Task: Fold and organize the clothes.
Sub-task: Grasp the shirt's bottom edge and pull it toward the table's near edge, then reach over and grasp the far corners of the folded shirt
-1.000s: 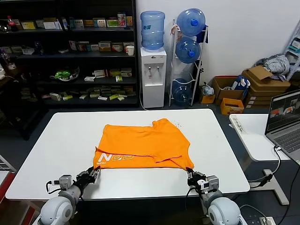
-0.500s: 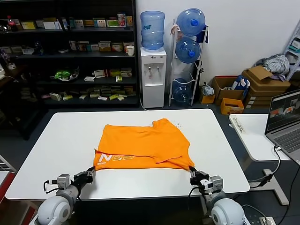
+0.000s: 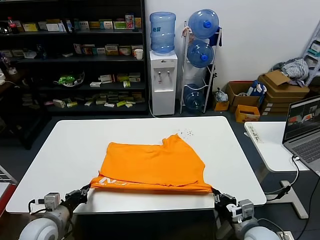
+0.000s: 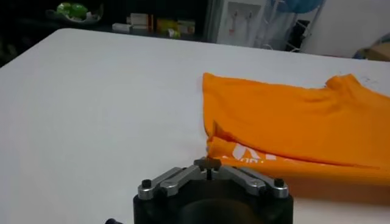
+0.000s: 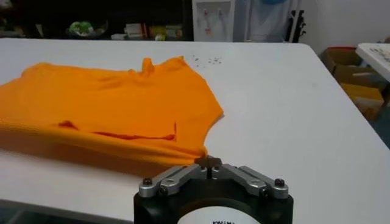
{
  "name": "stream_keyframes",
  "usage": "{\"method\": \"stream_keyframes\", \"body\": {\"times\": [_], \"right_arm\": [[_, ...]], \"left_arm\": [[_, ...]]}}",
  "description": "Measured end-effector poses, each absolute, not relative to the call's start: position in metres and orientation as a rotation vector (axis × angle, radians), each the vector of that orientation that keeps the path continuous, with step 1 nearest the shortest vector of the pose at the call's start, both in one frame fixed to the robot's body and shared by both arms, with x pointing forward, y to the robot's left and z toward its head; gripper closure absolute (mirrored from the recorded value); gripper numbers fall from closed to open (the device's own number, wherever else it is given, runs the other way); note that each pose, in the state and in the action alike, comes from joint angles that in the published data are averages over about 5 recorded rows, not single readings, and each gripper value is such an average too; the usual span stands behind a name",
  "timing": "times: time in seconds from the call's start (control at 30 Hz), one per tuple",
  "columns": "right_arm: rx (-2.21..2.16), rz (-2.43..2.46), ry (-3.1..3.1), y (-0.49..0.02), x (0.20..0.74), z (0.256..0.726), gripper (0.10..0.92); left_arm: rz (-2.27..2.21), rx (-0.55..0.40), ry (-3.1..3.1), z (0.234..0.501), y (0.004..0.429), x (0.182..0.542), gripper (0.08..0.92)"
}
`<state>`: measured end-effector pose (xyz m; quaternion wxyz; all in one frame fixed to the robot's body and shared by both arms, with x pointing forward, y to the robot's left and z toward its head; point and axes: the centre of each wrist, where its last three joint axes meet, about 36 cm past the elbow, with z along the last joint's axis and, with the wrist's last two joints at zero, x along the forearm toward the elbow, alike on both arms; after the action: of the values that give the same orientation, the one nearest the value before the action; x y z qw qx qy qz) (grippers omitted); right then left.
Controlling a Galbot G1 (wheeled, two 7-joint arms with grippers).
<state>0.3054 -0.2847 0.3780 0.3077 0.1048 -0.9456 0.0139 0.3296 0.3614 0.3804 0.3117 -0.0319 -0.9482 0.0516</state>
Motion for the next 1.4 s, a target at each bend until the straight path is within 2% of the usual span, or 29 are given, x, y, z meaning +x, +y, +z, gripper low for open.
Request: {"method": "stream_keyframes", "body": {"times": [0.13,0.5,0.67,0.87,1.0,1.2,1.4], "right_arm": [[0.272,0.044,-2.507,-0.286,0.301,0.385,0.832],[0.250,0.037,-2.627,-0.288,0.328,0.412,0.512],[0.246,-0.001,-2.700,-0.278,0.374,0.414,0.365],[0.252,-0.062,-2.740,-0.251,0.450,0.407,0.220],[0.250,-0.089,-2.740,-0.231,0.500,0.401,0.201],[0.259,-0.100,-2.697,-0.200,0.562,0.390,0.200],[0.271,-0.083,-2.616,-0.173,0.594,0.377,0.200]], "left_arm": [[0.139,-0.085,-2.481,0.385,0.356,0.315,0.865],[0.125,-0.062,-2.496,0.413,0.353,0.305,0.551],[0.130,-0.079,-2.565,0.424,0.358,0.322,0.404],[0.168,-0.113,-2.641,0.421,0.365,0.368,0.236],[0.184,-0.135,-2.658,0.412,0.370,0.406,0.182],[0.190,-0.143,-2.643,0.394,0.375,0.459,0.177],[0.200,-0.118,-2.615,0.376,0.377,0.499,0.177]]}}
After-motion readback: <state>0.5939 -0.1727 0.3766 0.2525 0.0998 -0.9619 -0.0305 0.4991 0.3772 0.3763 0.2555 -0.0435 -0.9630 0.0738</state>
